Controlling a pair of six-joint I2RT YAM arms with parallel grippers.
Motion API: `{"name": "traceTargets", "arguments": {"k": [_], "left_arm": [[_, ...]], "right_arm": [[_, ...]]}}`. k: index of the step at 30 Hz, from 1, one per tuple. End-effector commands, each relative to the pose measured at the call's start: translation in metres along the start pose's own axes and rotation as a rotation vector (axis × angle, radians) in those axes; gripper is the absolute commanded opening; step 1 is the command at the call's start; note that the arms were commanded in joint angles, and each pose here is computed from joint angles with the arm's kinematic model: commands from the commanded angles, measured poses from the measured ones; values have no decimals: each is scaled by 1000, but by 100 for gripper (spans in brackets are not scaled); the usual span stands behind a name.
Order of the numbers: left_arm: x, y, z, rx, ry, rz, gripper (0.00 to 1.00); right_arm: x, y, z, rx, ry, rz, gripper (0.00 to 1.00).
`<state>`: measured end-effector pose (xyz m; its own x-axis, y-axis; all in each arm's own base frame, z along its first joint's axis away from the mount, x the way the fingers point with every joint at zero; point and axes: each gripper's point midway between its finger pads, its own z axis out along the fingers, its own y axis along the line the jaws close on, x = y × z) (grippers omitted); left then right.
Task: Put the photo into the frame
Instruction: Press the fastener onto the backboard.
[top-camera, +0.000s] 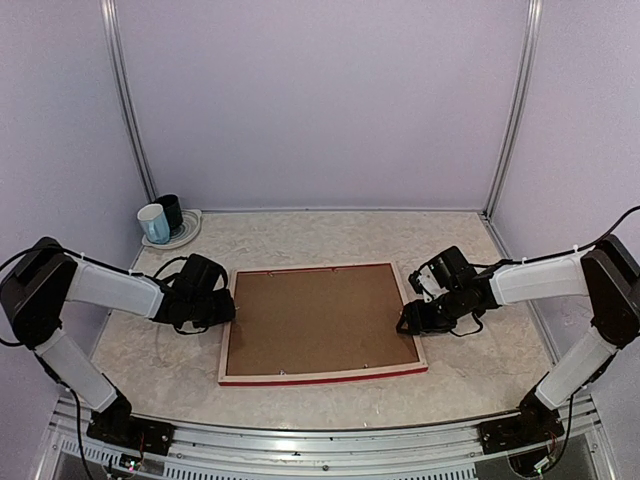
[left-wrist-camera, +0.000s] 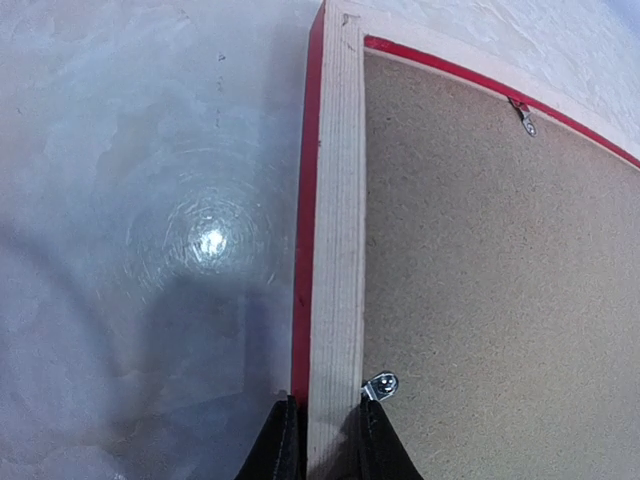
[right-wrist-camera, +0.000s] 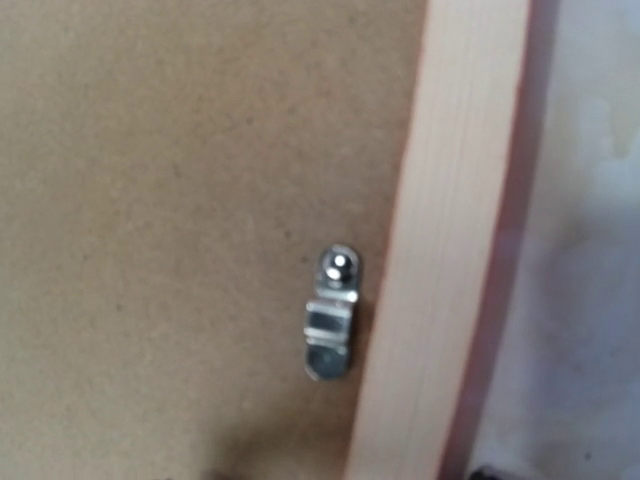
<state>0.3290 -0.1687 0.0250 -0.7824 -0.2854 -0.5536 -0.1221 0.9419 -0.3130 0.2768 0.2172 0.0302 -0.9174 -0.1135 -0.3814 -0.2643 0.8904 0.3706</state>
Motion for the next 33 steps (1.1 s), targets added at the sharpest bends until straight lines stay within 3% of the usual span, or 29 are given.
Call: {"name": "traceTargets", "arguments": {"k": [1, 9, 17, 25, 33], "left_arm": [[21, 31, 3, -98, 59, -86, 10], [-9, 4, -14, -21, 9, -82, 21], [-50, -27, -46, 47, -62, -25, 41], [-25, -21, -39, 51, -19, 3, 55], [-4, -10, -26, 45, 11, 52, 78]], "right_arm": [[10, -4, 5, 3, 43, 7, 62], [11, -4, 4, 4, 44, 9, 62], [4, 1, 2, -12, 35, 5, 63], [-13, 5, -8, 6, 3, -12, 69], [-38, 5, -19, 64, -46, -10, 73]]}}
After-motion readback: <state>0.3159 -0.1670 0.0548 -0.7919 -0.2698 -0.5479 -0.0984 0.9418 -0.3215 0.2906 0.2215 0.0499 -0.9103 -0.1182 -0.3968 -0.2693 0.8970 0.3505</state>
